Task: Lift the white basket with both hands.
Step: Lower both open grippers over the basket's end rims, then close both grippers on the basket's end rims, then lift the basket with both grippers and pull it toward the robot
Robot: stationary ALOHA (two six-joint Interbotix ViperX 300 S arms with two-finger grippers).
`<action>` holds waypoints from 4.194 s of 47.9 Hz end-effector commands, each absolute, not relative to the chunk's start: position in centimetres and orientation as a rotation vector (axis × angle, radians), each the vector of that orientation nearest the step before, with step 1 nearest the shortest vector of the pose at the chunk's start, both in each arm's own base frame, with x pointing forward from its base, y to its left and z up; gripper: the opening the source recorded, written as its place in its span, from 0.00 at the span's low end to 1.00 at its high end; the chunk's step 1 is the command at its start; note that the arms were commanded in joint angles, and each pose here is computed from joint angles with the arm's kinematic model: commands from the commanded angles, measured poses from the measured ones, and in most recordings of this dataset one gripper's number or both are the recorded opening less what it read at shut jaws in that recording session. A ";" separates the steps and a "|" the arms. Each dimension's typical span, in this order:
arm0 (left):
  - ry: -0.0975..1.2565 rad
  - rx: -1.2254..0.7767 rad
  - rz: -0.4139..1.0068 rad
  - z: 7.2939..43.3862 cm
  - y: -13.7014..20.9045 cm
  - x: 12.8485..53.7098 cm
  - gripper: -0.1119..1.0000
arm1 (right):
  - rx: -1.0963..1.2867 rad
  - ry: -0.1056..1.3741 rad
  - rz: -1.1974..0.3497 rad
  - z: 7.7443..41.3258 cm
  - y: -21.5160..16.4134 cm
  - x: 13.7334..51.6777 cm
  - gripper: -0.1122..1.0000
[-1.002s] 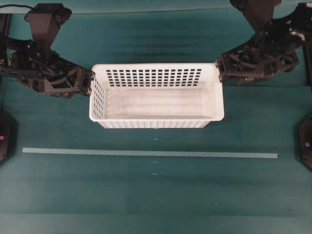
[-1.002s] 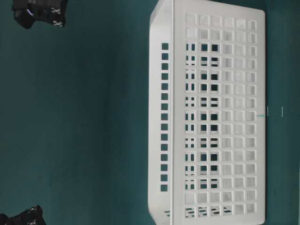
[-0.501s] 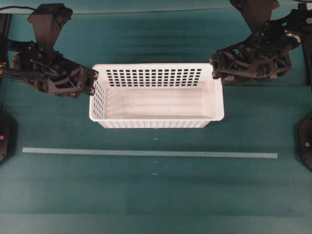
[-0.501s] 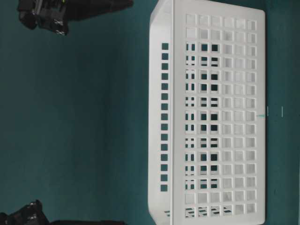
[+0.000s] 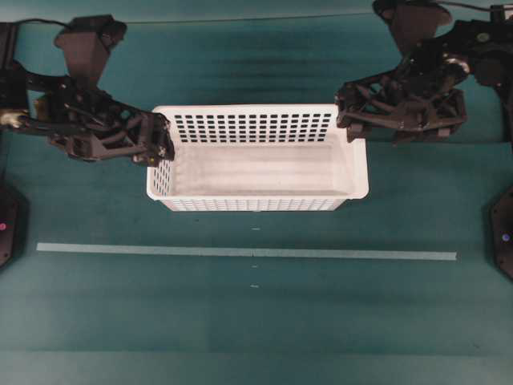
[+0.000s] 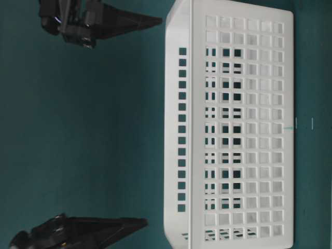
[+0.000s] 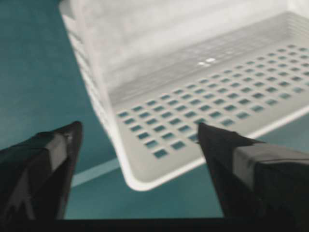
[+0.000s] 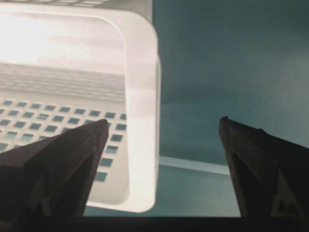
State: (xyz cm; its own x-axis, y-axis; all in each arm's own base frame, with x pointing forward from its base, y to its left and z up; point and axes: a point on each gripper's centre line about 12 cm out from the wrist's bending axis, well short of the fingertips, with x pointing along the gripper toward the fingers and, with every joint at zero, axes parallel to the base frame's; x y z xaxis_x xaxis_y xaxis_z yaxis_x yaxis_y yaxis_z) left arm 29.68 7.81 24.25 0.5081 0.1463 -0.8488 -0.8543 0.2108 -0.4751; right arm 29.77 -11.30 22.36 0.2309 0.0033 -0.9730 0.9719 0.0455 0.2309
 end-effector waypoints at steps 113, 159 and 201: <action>0.794 -1.224 0.891 16.8 9.2 32.5 0.10 | 1.360 0.980 -1.069 15.0 -10.5 32.8 0.25; 0.769 -1.222 0.841 20.4 7.9 32.9 0.08 | 1.322 1.017 -1.025 17.9 -8.5 32.5 0.25; 0.842 -1.253 0.725 20.8 0.1 32.5 0.08 | 1.301 1.050 -0.970 17.5 -0.5 33.4 0.25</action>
